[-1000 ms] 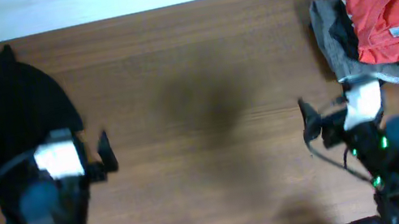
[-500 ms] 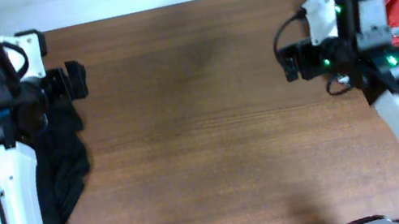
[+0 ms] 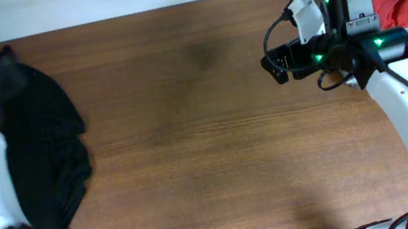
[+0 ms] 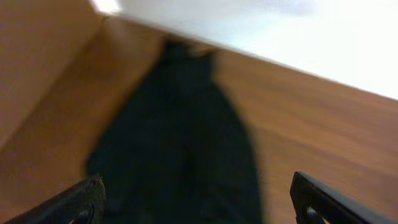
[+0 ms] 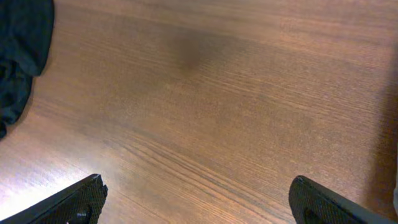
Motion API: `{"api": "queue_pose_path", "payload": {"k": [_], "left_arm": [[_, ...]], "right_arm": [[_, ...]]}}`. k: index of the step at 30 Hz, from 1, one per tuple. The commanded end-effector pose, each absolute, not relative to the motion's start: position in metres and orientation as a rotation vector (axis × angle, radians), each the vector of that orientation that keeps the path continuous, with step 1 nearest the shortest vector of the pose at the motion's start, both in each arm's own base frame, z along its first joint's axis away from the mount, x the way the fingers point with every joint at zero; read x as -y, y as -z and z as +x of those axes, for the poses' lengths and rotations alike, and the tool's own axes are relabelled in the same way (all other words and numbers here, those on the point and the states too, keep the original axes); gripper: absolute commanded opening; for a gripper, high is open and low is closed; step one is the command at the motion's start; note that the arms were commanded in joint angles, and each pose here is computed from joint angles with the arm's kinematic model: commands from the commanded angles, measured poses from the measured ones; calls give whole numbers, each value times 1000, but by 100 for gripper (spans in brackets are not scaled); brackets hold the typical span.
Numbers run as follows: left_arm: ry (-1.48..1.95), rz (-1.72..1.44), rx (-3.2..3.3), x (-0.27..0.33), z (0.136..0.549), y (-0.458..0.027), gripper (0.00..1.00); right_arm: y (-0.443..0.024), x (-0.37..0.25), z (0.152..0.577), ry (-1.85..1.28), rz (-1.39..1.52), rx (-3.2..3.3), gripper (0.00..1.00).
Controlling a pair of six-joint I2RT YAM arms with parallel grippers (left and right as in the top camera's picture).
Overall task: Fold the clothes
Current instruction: 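Move the left gripper onto the black shirt and grasp its top edge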
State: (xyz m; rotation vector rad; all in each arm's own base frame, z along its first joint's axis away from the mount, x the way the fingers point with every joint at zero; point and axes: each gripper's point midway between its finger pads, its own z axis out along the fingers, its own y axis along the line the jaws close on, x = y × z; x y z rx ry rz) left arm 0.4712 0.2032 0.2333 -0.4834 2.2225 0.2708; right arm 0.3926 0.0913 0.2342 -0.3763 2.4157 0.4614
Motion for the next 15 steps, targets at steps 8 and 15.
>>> {"api": "queue_pose_path", "payload": {"k": [8, 15], "left_arm": [[-307, -811, -2358, -322, 441, -98, 89], [-250, -822, -2460, -323, 439, -34, 83]], "right_arm": [[-244, -96, 390, -478, -414, -2396, 98], [-234, -97, 391, -486, -410, -2429, 98]]}}
